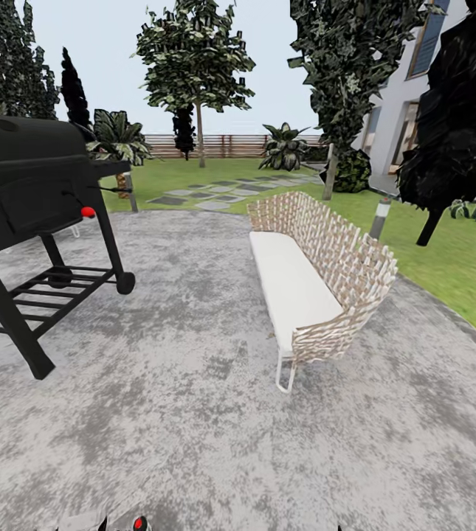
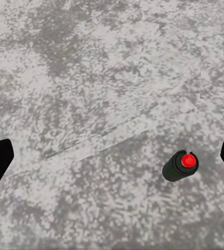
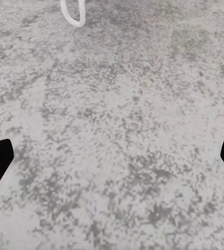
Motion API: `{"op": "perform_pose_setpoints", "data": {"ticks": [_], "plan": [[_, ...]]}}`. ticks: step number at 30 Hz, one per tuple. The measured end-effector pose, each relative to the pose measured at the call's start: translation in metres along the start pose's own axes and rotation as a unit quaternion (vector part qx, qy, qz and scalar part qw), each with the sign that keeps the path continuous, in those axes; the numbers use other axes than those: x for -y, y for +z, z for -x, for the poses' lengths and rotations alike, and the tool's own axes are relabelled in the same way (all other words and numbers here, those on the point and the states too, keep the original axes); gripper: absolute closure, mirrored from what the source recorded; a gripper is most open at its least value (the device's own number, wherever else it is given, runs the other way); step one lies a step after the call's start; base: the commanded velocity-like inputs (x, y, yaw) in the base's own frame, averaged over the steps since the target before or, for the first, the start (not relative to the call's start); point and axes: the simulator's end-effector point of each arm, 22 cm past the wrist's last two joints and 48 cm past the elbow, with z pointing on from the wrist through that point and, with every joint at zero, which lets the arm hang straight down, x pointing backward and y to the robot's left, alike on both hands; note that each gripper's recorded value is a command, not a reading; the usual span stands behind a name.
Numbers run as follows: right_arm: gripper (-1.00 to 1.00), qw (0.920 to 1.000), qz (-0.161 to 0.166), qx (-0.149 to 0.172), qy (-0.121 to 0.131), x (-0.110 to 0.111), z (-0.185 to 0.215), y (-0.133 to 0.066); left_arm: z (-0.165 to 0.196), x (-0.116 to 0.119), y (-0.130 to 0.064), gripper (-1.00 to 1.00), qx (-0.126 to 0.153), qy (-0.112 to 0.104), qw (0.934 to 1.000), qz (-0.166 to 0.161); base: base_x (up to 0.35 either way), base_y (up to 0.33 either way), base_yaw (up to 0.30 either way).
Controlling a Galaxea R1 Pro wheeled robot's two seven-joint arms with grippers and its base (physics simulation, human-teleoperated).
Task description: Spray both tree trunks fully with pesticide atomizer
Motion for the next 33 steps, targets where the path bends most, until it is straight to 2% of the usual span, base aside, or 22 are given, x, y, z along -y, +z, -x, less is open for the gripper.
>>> {"op": "perform_pose_setpoints", "data": {"ticks": [8, 10, 11, 12, 22, 24, 26, 28, 30, 33], "plan": [[-1.0, 1.0, 0.0, 0.001, 0.0, 0.0, 0.001, 0.0, 0.0, 0.0, 0.0, -1.0, 0.0, -0.001, 1.0, 0.0, 0.017, -0.038, 0.045], [-1.0, 1.0, 0.0, 0.0, 0.0, 0.0, 0.0, 0.0, 0.0, -0.001, 0.0, -1.0, 0.0, -0.006, 1.0, 0.002, 0.001, -0.001, 0.001], [-1.0, 1.0, 0.001, -0.002, -0.004, 0.003, -0.001, 0.0, 0.0, -0.003, 0.0, -1.0, 0.001, -0.026, 0.9996, 0.006, 0.0, 0.0, 0.0], [-1.0, 1.0, 0.001, -0.002, -0.005, 0.003, -0.002, 0.0, 0.0, -0.004, 0.0, -1.0, 0.001, -0.027, 0.9996, 0.007, 0.0, 0.0, 0.0], [-1.0, 1.0, -0.004, 0.004, -0.002, 0.006, 0.005, 0.002, 0.014, -0.008, 0.005, -1.0, 0.012, -0.023, 0.9996, 0.006, 0.0, 0.0, 0.0], [-1.0, 0.9998, -0.004, 0.02, -0.002, 0.007, 0.022, 0.008, 0.027, -0.006, 0.008, -1.0, 0.023, -0.023, 0.9995, 0.005, 0.0, 0.0, 0.0], [-1.0, 0.9983, -0.004, 0.058, -0.001, 0.005, 0.067, 0.023, 0.063, 0.0, 0.019, -1.0, 0.048, -0.024, 0.9985, 0.0, 0.0, 0.0, 0.0], [-1.0, 0.9967, -0.005, 0.081, 0.0, 0.004, 0.106, 0.037, 0.089, 0.006, 0.026, -1.0, 0.066, -0.026, 0.9974, -0.004, 0.0, 0.0, 0.0], [-1.0, 0.9959, -0.005, 0.09, 0.003, 0.002, 0.144, 0.054, 0.115, 0.012, 0.032, -1.0, 0.083, -0.029, 0.9961, -0.008, 0.0, 0.0, 0.0], [-1.0, 0.9962, -0.004, 0.087, 0.009, -0.001, 0.192, 0.077, 0.143, 0.019, 0.039, -1.0, 0.101, -0.031, 0.9943, -0.012, 0.0, 0.0, 0.0]]}}
